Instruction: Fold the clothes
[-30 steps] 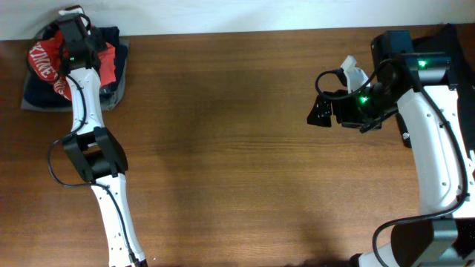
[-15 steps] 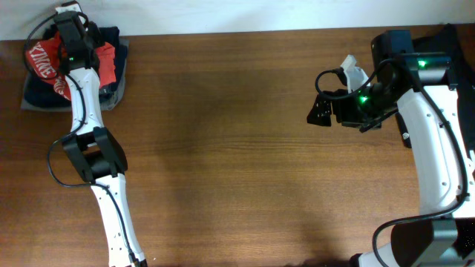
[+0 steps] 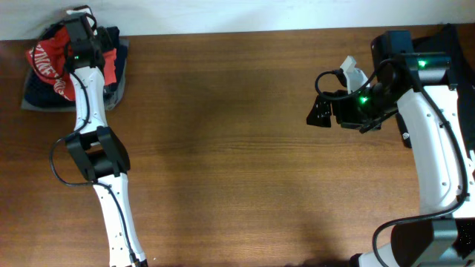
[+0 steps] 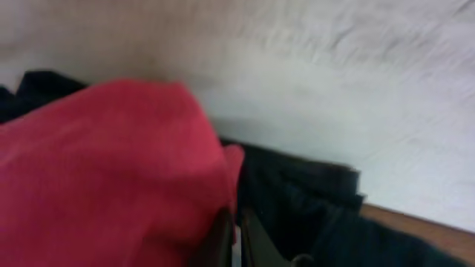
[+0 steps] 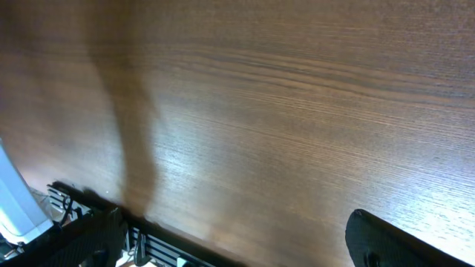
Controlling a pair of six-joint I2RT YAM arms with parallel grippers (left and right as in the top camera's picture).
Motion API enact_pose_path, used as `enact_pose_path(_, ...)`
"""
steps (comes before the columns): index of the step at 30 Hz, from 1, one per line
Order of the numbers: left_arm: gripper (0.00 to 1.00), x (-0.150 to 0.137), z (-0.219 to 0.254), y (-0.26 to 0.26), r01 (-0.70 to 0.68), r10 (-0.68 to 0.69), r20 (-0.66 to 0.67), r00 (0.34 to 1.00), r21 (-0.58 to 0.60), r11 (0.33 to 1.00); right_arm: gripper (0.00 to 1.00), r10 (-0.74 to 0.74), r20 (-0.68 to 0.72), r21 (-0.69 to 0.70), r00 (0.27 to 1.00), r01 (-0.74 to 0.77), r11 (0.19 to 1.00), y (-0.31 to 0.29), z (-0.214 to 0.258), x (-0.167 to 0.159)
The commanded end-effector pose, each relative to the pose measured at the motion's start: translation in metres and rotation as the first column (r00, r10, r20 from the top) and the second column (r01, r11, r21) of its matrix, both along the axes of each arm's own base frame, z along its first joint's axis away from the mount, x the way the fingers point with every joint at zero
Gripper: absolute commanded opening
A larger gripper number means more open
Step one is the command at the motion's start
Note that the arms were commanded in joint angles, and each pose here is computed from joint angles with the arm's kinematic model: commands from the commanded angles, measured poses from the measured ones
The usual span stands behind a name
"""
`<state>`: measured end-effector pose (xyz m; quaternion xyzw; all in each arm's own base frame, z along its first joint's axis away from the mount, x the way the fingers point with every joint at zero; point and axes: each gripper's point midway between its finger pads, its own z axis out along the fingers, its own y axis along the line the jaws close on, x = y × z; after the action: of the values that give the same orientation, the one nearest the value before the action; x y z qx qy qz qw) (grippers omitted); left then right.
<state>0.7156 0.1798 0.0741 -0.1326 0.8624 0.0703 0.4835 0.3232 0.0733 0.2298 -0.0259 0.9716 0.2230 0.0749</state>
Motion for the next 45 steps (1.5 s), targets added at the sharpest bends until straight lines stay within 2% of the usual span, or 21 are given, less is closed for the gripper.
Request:
enact_pose_path(1,0.07,-0.01,0.085,0.028,-0.057,0.051,0.099,0.994,0.059,0.997,0.99,-0.009,0.021,0.006,1.0,0.009,1.0,-0.001,0.006,-0.002)
enact_pose_path(6,0.07,-0.018,0.134,0.039,-0.074,0.059,0.163,0.985,0.085,0.994,0.99,-0.009,0.023,0.006,1.0,0.009,1.0,-0.001,0.007,-0.002)
enact_pose_path(9,0.07,-0.021,0.144,0.044,-0.062,0.04,0.159,0.987,0.136,0.989,0.99,-0.009,0.023,0.006,1.0,0.009,1.0,-0.001,0.007,-0.002)
enact_pose_path(12,0.07,-0.022,0.14,0.047,-0.064,0.043,0.15,0.988,0.137,0.988,0.99,-0.009,0.025,0.006,1.0,0.009,1.0,-0.001,0.007,-0.001)
enact_pose_path(19,0.07,-0.018,0.1,0.05,-0.059,0.047,0.093,0.995,0.123,0.991,0.99,-0.01,0.04,0.006,0.999,0.009,1.0,-0.002,0.007,0.002)
enact_pose_path(30,0.07,-0.009,-0.005,0.057,-0.065,0.064,0.015,0.998,0.107,0.992,0.99,-0.01,0.04,0.006,0.999,0.01,1.0,-0.001,0.007,0.002)
enact_pose_path(35,0.12,-0.012,-0.026,0.067,-0.079,0.079,0.0,0.997,0.104,0.991,0.99,-0.01,0.04,0.006,0.999,0.01,1.0,-0.001,0.007,0.002)
enact_pose_path(40,0.14,-0.013,-0.005,0.068,-0.078,0.077,0.011,0.997,0.103,0.992,0.99,-0.01,0.036,0.006,0.999,0.01,1.0,-0.001,0.007,0.001)
enact_pose_path(43,0.14,-0.018,0.03,0.069,-0.082,0.08,0.024,0.997,0.107,0.991,0.99,-0.01,0.035,0.006,0.999,0.009,1.0,-0.001,0.007,0.001)
enact_pose_path(45,0.2,-0.025,0.061,0.073,-0.106,0.103,0.035,0.994,0.12,0.987,0.99,-0.009,0.036,0.006,0.999,0.009,1.0,-0.001,0.007,0.001)
